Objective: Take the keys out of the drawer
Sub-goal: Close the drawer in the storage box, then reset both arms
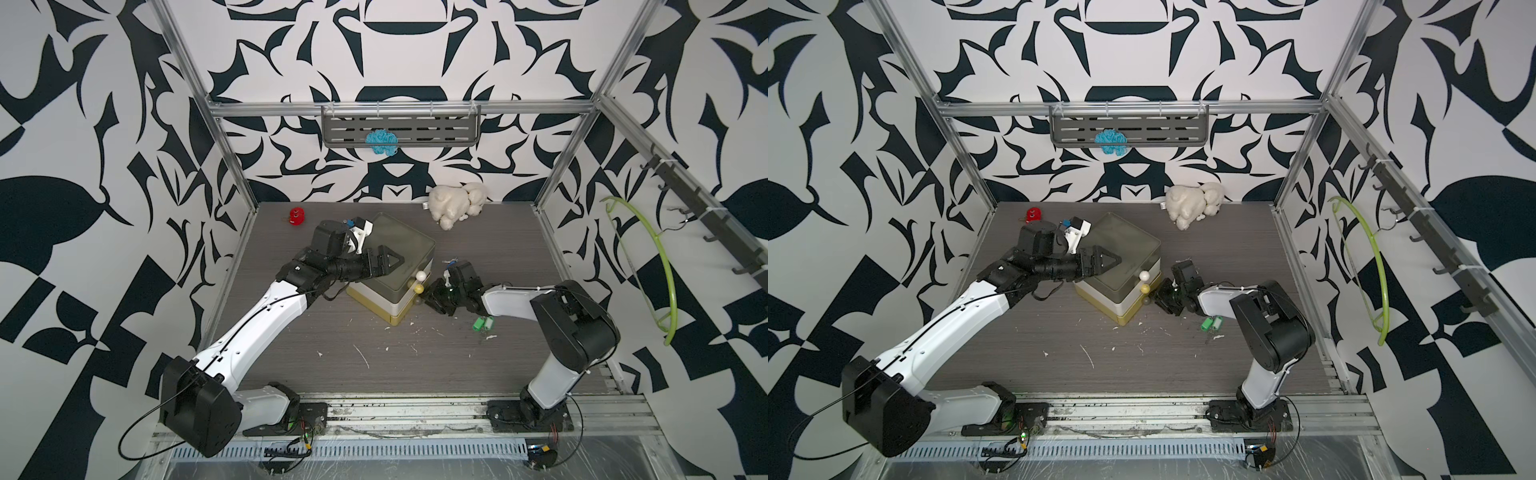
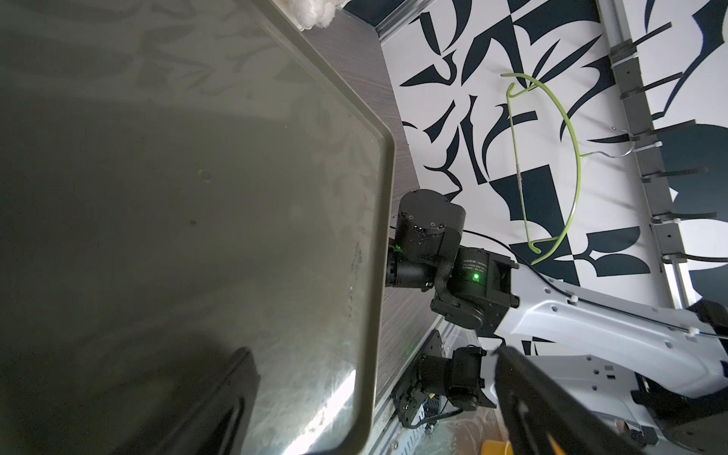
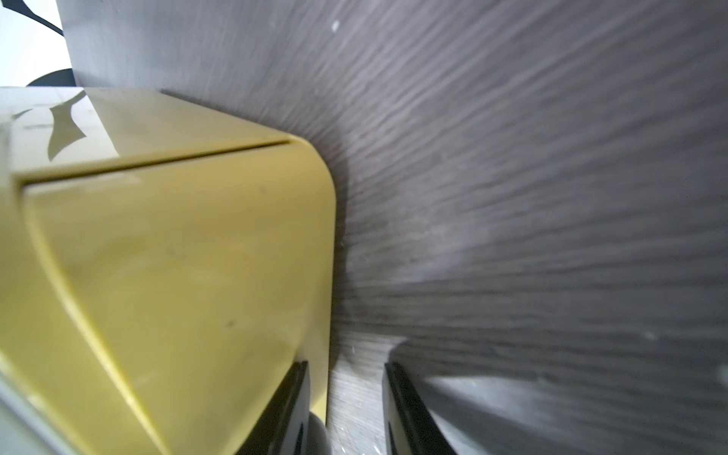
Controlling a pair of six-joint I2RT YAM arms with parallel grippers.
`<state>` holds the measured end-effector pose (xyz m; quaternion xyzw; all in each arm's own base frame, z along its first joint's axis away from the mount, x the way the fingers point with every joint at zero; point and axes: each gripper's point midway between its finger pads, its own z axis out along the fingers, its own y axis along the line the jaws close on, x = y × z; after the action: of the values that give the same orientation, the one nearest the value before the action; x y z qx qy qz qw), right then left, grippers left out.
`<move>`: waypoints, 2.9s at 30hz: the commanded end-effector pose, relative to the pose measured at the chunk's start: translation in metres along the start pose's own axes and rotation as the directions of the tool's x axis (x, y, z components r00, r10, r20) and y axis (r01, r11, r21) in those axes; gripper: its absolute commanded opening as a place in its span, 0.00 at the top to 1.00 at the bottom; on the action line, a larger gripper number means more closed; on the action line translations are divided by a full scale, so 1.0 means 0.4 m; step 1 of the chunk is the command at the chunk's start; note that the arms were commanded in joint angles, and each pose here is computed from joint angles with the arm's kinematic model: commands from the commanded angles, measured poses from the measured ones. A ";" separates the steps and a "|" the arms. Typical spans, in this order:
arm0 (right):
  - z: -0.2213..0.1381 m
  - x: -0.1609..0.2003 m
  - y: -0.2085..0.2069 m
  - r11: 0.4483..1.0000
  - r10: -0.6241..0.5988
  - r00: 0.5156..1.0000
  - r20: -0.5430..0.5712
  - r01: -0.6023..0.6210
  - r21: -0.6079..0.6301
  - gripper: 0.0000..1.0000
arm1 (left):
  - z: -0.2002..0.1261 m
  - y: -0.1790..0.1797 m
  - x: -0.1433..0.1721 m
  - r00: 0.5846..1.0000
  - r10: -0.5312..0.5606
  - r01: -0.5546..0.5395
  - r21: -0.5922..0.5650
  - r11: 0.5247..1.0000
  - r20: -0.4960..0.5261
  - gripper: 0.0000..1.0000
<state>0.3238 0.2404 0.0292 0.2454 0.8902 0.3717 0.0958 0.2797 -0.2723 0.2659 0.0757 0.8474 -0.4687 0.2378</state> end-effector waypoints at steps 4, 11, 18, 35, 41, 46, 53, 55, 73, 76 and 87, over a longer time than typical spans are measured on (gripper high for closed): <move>0.027 0.021 -0.004 1.000 0.002 1.000 -0.029 -0.001 0.022 0.63 | 0.012 0.075 0.084 0.991 -0.079 0.070 -0.091 0.993 -0.103 0.01; 0.039 0.027 0.004 1.000 0.000 0.999 -0.036 0.001 0.020 0.63 | 0.013 0.081 0.087 0.991 -0.082 0.072 -0.098 0.993 -0.104 0.01; 0.051 0.041 0.011 1.000 -0.004 0.999 -0.048 0.005 0.016 0.63 | -0.010 0.056 0.074 0.996 -0.056 0.050 -0.080 0.996 -0.072 0.01; 0.066 0.112 0.009 0.999 -0.019 0.997 -0.074 0.022 0.036 0.63 | -0.111 0.011 0.001 0.991 0.083 -0.067 -0.146 0.987 0.104 0.01; 0.040 0.106 -0.043 0.996 0.010 1.000 -0.028 -0.008 0.092 0.63 | -0.131 0.049 0.024 0.992 0.059 -0.036 -0.201 0.979 0.112 0.01; -0.055 0.037 -0.089 0.986 0.007 0.994 0.110 -0.025 0.165 0.63 | -0.173 0.096 0.043 0.989 0.035 0.006 -0.277 0.961 0.144 0.01; -0.214 -0.059 -0.085 0.989 -0.048 0.968 0.245 0.011 0.148 0.62 | -0.236 0.158 0.060 0.969 0.029 0.068 -0.377 0.924 0.245 0.01; -0.262 -0.082 -0.073 0.988 -0.096 0.953 0.288 0.057 0.143 0.62 | -0.256 0.175 0.061 0.957 0.035 0.088 -0.402 0.912 0.289 0.01; -0.688 -0.152 -0.007 0.780 -0.556 0.232 0.798 0.477 0.405 0.50 | -0.398 0.276 0.104 0.811 0.291 0.035 -0.538 0.842 0.508 0.01; -0.709 -0.157 -0.047 0.752 -0.619 0.195 0.761 0.426 0.503 0.50 | -0.410 0.293 0.109 0.801 0.331 0.025 -0.580 0.814 0.499 0.01; -0.605 -0.221 -0.134 0.628 -0.768 0.207 0.606 0.427 0.650 0.49 | -0.413 0.347 0.100 0.792 0.420 0.003 -0.691 0.723 0.443 0.01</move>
<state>0.2830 0.0179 0.1530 0.0504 0.8044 -0.0156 0.5917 0.2329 -0.0718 0.2131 -0.0595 0.8341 -0.1426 0.5296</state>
